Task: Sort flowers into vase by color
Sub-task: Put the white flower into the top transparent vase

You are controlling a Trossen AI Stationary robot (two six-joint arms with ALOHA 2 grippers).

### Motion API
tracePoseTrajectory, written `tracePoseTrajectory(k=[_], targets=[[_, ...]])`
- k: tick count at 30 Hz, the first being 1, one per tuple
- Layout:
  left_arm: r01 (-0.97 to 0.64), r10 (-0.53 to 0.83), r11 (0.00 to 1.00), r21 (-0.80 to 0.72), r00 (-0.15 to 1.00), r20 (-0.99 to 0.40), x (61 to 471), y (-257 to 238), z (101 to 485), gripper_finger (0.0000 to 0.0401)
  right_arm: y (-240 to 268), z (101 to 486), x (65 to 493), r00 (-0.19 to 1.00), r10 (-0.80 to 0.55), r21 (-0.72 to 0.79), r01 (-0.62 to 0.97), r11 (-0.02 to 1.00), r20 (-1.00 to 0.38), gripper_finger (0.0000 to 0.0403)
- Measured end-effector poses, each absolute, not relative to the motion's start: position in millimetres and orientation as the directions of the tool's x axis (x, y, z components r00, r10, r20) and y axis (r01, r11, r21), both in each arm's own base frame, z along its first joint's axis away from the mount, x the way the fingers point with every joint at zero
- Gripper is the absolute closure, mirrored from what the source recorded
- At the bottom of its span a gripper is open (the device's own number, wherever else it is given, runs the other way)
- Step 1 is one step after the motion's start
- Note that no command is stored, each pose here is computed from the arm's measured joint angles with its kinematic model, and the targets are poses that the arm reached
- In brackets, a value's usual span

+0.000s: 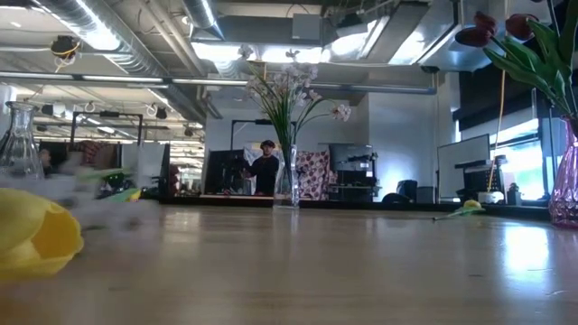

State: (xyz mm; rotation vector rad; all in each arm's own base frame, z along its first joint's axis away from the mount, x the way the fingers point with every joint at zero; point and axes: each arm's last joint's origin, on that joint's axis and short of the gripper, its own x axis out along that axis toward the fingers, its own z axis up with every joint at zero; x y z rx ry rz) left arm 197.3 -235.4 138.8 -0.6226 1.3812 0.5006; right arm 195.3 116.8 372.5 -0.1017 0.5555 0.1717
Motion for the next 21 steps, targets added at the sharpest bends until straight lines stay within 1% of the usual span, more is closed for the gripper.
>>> tracePoseTrajectory(k=[4, 6, 9, 12, 14, 17, 19, 21], targets=[[-0.645, 0.061, 0.754, -0.126, 0.259, -0.964, 210.0, -218.4, 150.6, 0.0371, 117.6, 362.3, 196.6, 0.831, 0.130, -0.052, -0.187, 0.981, -0.541, 0.0205], [-0.635, 0.107, 0.761, -0.133, 0.325, -0.940, 215.9, -206.0, 164.3, 0.0390, 119.3, 357.3, 199.3, 0.842, 0.136, -0.048, -0.188, 0.981, -0.523, 0.0205], [-0.617, 0.181, 0.777, -0.126, 0.410, -0.894, 223.2, -180.7, 189.9, 0.0391, 123.2, 347.3, 205.5, 0.873, 0.148, -0.069, -0.203, 0.977, -0.465, 0.0205], [-0.605, 0.276, 0.785, -0.135, 0.536, -0.798, 231.4, -148.4, 222.7, 0.0393, 126.2, 335.5, 211.7, 0.908, 0.144, -0.099, -0.197, 0.975, -0.393, 0.0205], [-0.600, 0.348, 0.787, -0.145, 0.625, -0.699, 236.0, -128.0, 245.5, 0.0393, 125.5, 327.7, 215.8, 0.934, 0.117, -0.131, -0.170, 0.977, -0.339, 0.0205], [-0.566, 0.431, 0.811, -0.146, 0.747, -0.506, 244.0, -109.2, 278.2, 0.0394, 122.4, 319.1, 221.7, 0.962, 0.099, -0.123, -0.133, 0.983, -0.254, 0.0205], [-0.520, 0.434, 0.843, -0.141, 0.810, -0.395, 250.1, -104.4, 296.9, 0.0394, 118.0, 315.4, 227.2, 0.973, 0.082, -0.104, -0.106, 0.989, -0.214, 0.0205], [-0.469, 0.415, 0.874, -0.127, 0.856, -0.306, 258.1, -103.4, 309.6, 0.0394, 114.3, 310.7, 234.8, 0.975, 0.074, -0.097, -0.096, 0.991, -0.208, 0.0205]])
